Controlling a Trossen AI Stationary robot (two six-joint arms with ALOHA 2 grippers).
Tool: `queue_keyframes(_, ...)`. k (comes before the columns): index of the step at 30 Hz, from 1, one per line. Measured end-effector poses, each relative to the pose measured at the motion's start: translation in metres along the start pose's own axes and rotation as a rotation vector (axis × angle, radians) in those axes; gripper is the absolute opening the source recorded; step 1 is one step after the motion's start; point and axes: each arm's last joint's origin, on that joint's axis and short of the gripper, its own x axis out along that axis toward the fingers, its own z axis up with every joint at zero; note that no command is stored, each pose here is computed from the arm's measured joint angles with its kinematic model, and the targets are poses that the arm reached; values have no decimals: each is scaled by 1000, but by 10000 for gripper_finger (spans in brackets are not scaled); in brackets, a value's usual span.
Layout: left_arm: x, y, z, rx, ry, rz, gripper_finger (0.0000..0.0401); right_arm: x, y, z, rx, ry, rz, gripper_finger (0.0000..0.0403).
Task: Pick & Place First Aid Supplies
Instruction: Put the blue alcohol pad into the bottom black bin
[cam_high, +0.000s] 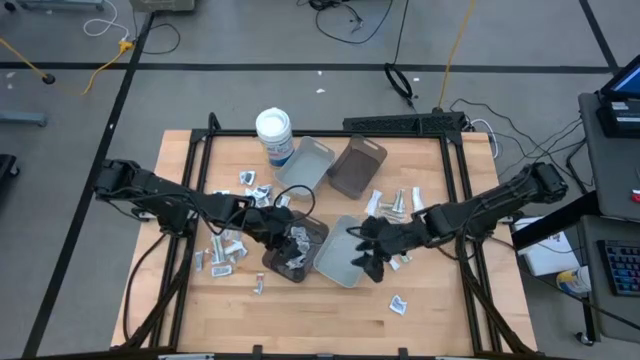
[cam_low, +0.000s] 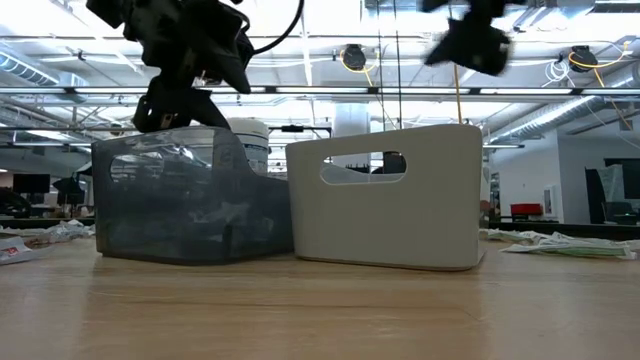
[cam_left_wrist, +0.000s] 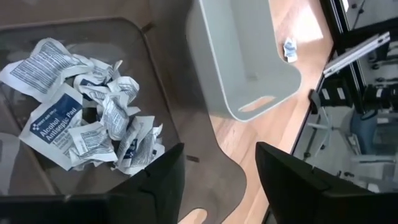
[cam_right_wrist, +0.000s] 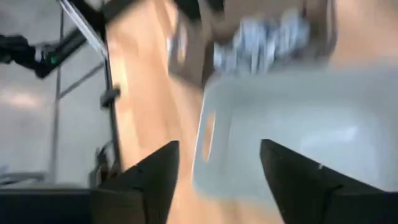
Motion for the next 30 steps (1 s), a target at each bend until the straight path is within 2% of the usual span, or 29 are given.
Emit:
queue_keyframes(3,0,0,0,24,10,-6,188,-1,2,-10,141,99,3,260)
queue_keyframes(6,0,0,-1,50,17,-10,183,-3,4,-22,254,179,-21,273)
queue_keyframes(12,0,0,-1,63,25,-15,177,-8,9,-45,443,297,-104,273)
queue_keyframes(19,0,-1,-1,63,45,-28,177,-15,22,-67,620,433,-114,273)
queue_keyframes(22,0,-1,-1,64,47,-29,177,-16,24,-75,645,458,-144,273)
queue_keyframes(30,0,-1,-1,90,47,-29,177,12,20,-109,575,477,-367,273)
